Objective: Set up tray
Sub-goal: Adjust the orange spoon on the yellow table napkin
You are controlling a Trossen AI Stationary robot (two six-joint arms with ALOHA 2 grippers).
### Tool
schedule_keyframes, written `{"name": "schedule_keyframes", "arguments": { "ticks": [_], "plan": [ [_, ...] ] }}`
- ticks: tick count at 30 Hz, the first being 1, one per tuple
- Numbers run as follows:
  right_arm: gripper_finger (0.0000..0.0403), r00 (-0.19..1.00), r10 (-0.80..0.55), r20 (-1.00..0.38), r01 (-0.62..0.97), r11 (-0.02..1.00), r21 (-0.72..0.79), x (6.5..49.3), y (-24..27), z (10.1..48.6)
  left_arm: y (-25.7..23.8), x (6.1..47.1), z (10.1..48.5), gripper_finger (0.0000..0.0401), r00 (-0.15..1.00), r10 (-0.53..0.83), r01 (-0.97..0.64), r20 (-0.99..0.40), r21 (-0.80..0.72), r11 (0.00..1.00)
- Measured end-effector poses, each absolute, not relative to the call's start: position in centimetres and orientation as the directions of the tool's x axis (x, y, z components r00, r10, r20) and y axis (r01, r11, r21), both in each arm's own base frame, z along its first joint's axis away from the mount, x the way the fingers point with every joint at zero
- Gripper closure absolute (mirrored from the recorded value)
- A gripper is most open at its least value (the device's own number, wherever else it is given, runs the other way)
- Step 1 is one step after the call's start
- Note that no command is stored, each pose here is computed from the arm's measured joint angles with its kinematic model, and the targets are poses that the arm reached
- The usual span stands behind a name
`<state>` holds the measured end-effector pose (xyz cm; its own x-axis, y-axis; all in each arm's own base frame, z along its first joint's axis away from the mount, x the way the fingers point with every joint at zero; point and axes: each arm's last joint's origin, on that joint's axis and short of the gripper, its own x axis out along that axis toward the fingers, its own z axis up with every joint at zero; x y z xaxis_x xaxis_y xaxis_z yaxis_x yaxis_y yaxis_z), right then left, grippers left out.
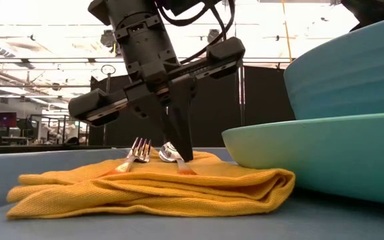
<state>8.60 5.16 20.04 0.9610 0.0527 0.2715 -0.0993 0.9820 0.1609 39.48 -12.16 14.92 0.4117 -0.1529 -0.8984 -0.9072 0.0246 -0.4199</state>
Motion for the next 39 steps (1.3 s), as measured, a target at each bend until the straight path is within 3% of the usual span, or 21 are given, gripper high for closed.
{"name": "schedule_keyframes", "arguments": {
  "ticks": [39],
  "plan": [
    [0.036,0.961,0.053,0.271,-0.099,0.982,0.161,8.6,5.16,20.04,-12.62,39.2,14.89,0.0396,0.385,-0.195,-0.915,-0.902,-0.401,0.051]
  ]
}}
